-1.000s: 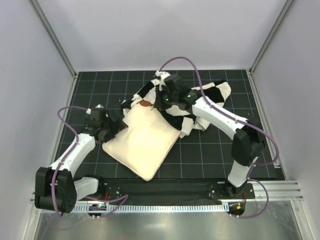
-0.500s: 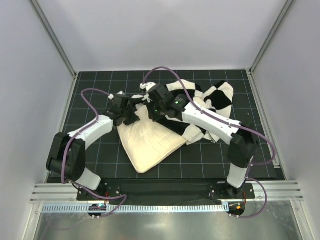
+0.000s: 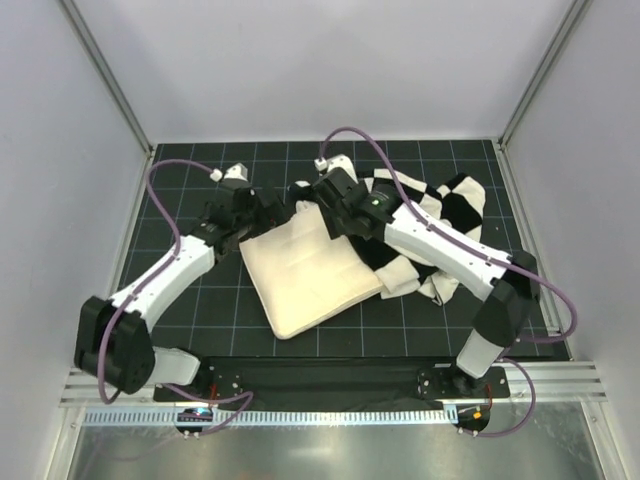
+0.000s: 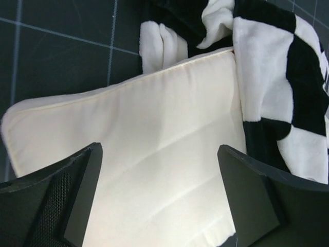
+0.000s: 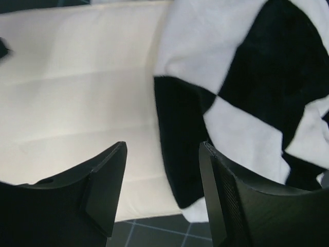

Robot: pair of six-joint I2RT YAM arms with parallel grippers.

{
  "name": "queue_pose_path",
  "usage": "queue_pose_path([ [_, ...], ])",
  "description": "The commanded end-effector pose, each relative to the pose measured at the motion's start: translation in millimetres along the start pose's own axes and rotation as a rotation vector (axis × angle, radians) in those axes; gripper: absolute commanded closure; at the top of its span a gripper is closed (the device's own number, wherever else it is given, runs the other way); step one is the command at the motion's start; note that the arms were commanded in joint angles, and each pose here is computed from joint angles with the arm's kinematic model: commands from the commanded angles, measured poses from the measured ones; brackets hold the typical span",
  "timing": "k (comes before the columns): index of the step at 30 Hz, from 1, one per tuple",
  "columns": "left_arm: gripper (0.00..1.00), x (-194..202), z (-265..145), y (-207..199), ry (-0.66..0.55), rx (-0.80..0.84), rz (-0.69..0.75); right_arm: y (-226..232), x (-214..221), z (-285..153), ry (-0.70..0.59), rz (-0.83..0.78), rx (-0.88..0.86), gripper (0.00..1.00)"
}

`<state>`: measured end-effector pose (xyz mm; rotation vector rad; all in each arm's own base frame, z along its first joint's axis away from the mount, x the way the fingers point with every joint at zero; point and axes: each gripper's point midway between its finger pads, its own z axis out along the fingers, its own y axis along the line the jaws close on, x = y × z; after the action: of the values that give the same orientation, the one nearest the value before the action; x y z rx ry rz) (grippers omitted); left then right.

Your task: Put the pillow into the pillowcase

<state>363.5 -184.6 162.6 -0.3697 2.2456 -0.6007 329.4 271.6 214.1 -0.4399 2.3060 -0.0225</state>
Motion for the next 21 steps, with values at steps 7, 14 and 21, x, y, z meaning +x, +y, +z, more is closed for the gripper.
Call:
queue_pose_path([
  [7, 0.00, 36.0, -63.9, 42.2, -0.007, -0.055, -0.040, -59.1, 68.4, -23.6, 0.054, 0.001, 0.166, 0.34],
  [14, 0.00, 85.1, -67.1, 54.7, 0.093, -0.012, -0.104, -42.2, 107.9, 7.9, 0.176, -0.027, 0.136, 0.37],
  [21, 0.00, 106.5, -38.3, 31.1, 0.127, 0.074, -0.117, -45.3, 118.7, 32.8, 0.218, 0.000, 0.159, 0.68],
])
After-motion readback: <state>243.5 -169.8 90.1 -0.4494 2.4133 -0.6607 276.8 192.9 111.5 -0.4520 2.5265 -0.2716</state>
